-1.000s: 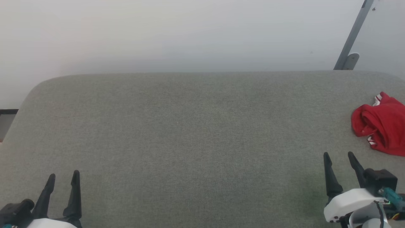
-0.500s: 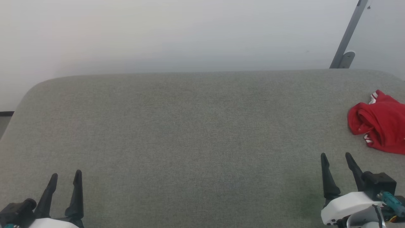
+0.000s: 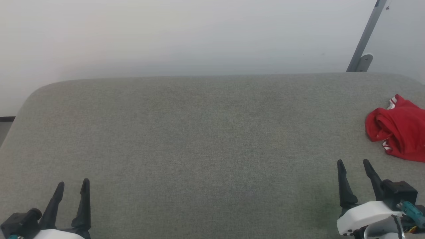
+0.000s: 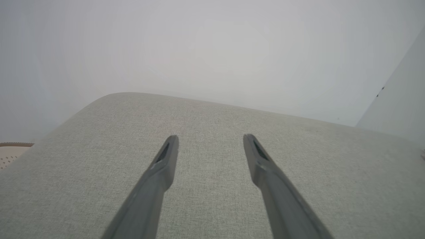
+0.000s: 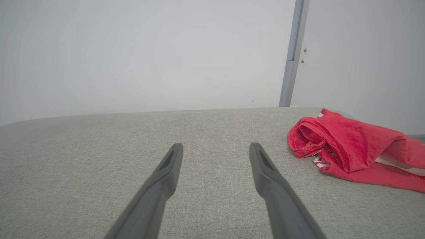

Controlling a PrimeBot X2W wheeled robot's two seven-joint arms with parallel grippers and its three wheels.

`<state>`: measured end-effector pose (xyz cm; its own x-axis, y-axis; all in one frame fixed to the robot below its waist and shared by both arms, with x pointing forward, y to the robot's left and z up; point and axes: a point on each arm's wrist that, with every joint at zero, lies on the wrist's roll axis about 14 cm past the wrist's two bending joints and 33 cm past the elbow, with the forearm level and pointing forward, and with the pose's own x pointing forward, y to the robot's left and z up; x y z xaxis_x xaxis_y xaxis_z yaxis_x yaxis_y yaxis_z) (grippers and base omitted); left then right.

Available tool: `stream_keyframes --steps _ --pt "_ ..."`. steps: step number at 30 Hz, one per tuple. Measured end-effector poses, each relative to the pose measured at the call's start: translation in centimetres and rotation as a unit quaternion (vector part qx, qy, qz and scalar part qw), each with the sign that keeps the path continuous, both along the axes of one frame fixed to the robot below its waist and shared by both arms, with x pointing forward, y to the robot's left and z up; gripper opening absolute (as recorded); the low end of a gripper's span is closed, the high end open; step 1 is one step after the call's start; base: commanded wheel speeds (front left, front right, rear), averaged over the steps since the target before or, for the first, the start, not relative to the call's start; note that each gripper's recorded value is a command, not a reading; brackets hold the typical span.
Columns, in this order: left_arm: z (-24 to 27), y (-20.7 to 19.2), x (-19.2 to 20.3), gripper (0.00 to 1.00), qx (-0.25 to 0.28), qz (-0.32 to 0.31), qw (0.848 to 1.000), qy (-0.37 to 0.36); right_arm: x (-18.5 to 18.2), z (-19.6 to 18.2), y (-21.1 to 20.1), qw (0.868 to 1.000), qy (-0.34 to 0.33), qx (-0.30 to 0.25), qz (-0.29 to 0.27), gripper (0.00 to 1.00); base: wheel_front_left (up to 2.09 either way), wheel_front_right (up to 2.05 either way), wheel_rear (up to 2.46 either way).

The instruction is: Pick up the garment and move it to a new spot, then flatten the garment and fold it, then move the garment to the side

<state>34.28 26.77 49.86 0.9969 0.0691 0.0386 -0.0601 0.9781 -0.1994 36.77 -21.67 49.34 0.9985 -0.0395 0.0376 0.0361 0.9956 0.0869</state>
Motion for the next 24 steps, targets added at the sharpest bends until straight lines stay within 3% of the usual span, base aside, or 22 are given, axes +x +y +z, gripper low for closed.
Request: stream_keyframes --steps 2,3,9,24 --pt "0.0 0.0 0.0 1.0 0.0 0.0 1.0 -0.001 0.0 0.0 0.1 1.0 0.0 0.002 0.0 1.0 0.0 0.0 0.0" --pt "0.1 0.1 0.0 0.0 0.002 0.001 1.0 -0.002 0.0 0.0 0.1 1.0 0.0 0.002 0.001 0.0 0.0 0.0 0.0" --pt "-1.9 -0.8 -0.5 0.0 -0.031 0.004 0.999 0.027 -0.9 -2.5 0.0 0.999 0.041 0.023 -0.007 0.0 0.0 0.0 0.0" --pt "-2.5 -1.2 -0.1 0.0 -0.155 0.022 0.987 0.036 -0.7 -2.4 -0.5 0.985 0.041 0.162 -0.03 0.0 0.0 0.0 0.0"
